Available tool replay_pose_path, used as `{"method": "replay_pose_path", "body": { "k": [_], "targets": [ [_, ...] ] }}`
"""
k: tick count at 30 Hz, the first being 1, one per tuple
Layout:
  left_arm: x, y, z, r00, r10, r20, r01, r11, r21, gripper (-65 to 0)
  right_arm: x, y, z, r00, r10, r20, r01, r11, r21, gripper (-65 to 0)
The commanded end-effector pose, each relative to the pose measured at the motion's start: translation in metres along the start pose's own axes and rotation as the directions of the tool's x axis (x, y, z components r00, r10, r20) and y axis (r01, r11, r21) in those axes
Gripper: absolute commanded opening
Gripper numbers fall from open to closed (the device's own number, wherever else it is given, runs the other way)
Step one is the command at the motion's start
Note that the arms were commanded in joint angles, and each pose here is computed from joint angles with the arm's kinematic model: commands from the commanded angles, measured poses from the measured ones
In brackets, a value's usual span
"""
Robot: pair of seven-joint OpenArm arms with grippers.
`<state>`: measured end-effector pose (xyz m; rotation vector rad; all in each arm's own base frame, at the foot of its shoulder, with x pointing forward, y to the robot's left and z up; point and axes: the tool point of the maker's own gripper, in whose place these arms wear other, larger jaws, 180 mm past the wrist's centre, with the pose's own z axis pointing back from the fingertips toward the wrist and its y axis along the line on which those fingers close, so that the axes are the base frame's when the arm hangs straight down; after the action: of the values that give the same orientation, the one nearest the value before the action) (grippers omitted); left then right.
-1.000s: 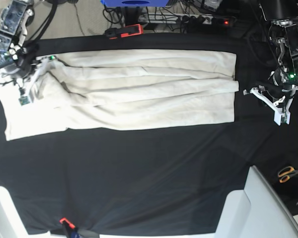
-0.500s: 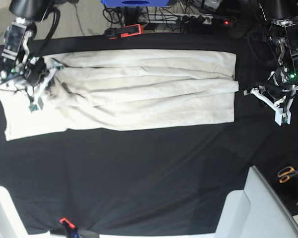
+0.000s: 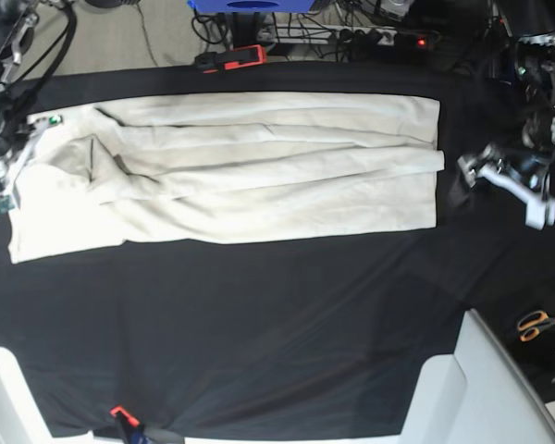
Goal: Fold the T-shirt properly
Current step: 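Move the left gripper to the opposite shirt end and grasp it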
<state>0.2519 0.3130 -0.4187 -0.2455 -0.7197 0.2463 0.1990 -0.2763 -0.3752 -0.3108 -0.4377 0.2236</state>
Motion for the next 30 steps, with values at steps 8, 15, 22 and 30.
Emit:
{"method": "replay_pose_path", "body": {
  "k": [8, 15, 22, 30],
  "targets": [
    [-0.044, -0.032, -0.012, 0.995, -0.056, -0.083, 0.038, 0.977, -0.210, 0.0, 0.007, -0.005, 0.003, 0.998, 0.010, 0.056, -0.009, 1.000, -0.015, -32.9],
    [-0.066, -0.019, -0.021, 0.990, 0.010, -0.140, -0.038, 0.980, -0.197, 0.0, 0.008, -0.005, 0.003, 0.998, 0.010, 0.059, -0.009, 1.000, -0.015, -32.9],
    [-0.094, -0.047, -0.037, 0.984, -0.022, -0.177, -0.024, 0.968, -0.251, 0.0, 0.008, -0.004, 0.003, 0.998, 0.009, 0.060, -0.009, 1.000, -0.014, -32.9],
    [-0.107, -0.064, -0.042, 0.981, -0.001, -0.193, -0.054, 0.960, -0.276, 0.0, 0.005, -0.004, 0.003, 0.998, 0.011, 0.054, -0.010, 1.000, -0.012, -32.9]
  ]
}}
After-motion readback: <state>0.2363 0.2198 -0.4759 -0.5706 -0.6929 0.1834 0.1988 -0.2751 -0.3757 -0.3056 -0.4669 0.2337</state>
